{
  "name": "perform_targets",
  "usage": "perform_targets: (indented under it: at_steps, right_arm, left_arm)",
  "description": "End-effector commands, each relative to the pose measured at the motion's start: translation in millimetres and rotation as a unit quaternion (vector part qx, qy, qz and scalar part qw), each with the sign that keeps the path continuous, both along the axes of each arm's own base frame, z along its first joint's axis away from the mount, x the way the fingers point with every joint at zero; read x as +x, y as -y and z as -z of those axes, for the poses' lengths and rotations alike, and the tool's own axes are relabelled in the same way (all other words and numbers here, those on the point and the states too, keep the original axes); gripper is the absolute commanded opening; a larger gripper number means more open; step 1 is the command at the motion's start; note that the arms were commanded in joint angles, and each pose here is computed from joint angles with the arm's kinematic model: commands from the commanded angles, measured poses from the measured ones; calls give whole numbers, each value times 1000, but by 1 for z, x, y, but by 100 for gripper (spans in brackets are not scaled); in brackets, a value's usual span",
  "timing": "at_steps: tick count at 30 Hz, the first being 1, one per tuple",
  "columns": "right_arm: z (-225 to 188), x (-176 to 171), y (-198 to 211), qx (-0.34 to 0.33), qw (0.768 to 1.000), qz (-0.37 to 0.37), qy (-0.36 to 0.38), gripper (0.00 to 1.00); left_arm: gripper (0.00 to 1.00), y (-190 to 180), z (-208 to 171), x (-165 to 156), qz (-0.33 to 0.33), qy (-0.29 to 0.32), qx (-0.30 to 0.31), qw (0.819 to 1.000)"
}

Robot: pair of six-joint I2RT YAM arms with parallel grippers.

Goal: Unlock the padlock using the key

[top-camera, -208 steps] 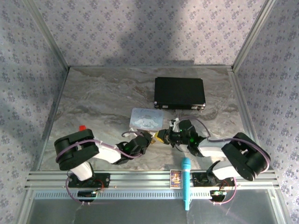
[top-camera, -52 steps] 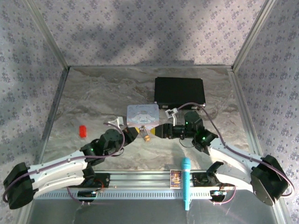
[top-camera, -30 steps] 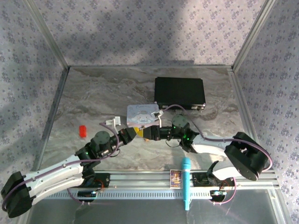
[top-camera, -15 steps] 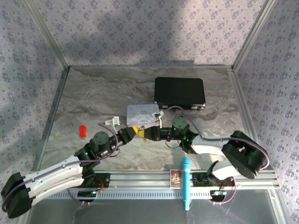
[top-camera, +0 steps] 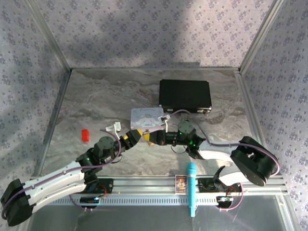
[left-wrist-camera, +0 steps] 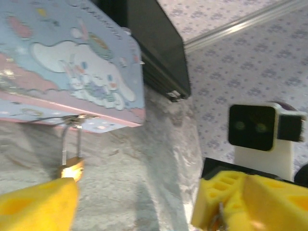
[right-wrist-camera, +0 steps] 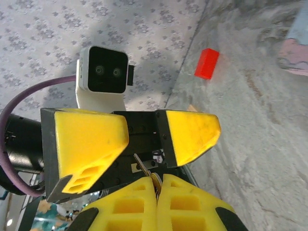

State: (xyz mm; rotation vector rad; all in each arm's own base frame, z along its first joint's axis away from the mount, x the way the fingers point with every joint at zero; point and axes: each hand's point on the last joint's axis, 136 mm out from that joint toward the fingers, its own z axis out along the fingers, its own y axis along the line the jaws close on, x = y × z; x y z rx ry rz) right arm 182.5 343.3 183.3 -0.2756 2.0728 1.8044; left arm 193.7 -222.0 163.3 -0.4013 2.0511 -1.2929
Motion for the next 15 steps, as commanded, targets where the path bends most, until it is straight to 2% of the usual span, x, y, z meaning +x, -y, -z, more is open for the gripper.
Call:
perform_targets:
  at_steps: [1,5,7,8,11,15]
  right_arm:
    - [30,15,16,-59,997,53,-21,0]
    - [66,25,40,-142,982,115,-51,0]
    - [78,25,54,-185,972,136,-51,0]
    - [79,25,58,-195,969,141,-48,0]
    - [85,22,72,-207,964,161,-49,0]
    - [94,19,89,-218,957,182,-64,0]
  left_arm:
    - [93,-12,10,7,-39,-23,38,998]
    - [85,-12,23,9,-51,-32,80,995]
    - [71,-10,29,8,-56,-36,122,990]
    - [68,-10,32,7,-57,-40,144,987]
    - [65,4,37,8,-45,-32,183,982]
    - [65,31,53,14,-15,-39,174,984]
